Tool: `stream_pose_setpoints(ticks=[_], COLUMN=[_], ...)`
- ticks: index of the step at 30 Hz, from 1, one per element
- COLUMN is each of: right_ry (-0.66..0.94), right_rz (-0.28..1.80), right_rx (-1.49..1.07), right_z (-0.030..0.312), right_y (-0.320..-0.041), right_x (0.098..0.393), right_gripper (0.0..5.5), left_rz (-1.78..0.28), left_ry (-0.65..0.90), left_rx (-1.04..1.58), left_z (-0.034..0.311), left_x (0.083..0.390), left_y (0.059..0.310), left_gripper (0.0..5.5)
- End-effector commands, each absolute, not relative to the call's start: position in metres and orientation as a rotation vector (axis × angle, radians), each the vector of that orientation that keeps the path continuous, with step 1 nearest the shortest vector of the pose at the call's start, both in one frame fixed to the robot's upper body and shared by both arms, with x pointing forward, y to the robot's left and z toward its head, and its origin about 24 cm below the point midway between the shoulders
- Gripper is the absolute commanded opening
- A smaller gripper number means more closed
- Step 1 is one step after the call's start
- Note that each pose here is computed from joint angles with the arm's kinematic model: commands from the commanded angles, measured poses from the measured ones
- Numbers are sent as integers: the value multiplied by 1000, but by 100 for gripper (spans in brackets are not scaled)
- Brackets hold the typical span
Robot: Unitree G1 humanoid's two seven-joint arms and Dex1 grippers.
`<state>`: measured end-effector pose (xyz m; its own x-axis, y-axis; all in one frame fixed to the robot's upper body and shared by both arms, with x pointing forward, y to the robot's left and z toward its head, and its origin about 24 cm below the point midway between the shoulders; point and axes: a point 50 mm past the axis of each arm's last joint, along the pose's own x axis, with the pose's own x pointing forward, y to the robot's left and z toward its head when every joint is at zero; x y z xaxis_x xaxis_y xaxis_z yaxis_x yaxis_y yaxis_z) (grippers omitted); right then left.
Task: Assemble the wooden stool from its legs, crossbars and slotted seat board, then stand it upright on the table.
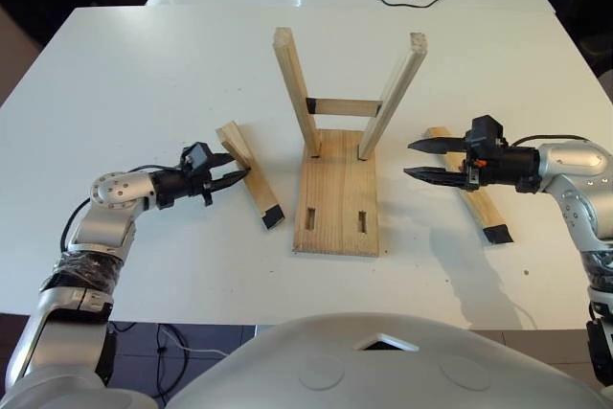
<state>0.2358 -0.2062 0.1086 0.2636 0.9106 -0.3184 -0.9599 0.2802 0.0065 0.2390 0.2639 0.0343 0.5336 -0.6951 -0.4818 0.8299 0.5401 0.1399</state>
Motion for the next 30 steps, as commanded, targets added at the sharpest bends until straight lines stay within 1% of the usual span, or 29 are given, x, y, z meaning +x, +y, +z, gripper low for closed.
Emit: stream_pose_setpoints(ticks=[1, 5, 10, 12, 15, 20, 23, 26, 28, 30], right_ry=[273, 276, 284, 282, 280, 277, 273, 272, 272, 273], right_rz=[1278, 1279, 1255, 1250, 1245, 1234, 1232, 1232, 1233, 1235], right_rx=[-236, -240, -245, -243, -237, -228, -227, -228, -228, -227], right_z=[111, 110, 108, 107, 107, 105, 105, 105, 105, 105], right_y=[-206, -207, -208, -208, -209, -209, -208, -208, -208, -207], right_x=[239, 237, 238, 237, 235, 232, 233, 234, 234, 234], right_gripper=[234, 234, 234, 234, 234, 234, 234, 234, 234, 234], left_rz=[-914, -910, -891, -907, -943, -1011, -990, -883, -830, -825], left_ry=[523, 444, 328, 274, 192, 76, -12, -104, -141, -149], left_rx=[313, 226, 242, 253, 273, 279, 238, 163, 95, 45], left_z=[6, 24, 64, 85, 116, 152, 169, 184, 188, 187], left_x=[226, 227, 237, 239, 236, 228, 234, 253, 262, 266], left_y=[260, 258, 259, 259, 253, 238, 230, 226, 223, 217], left_gripper=[263, 267, 267, 267, 267, 267, 267, 267, 267, 267])
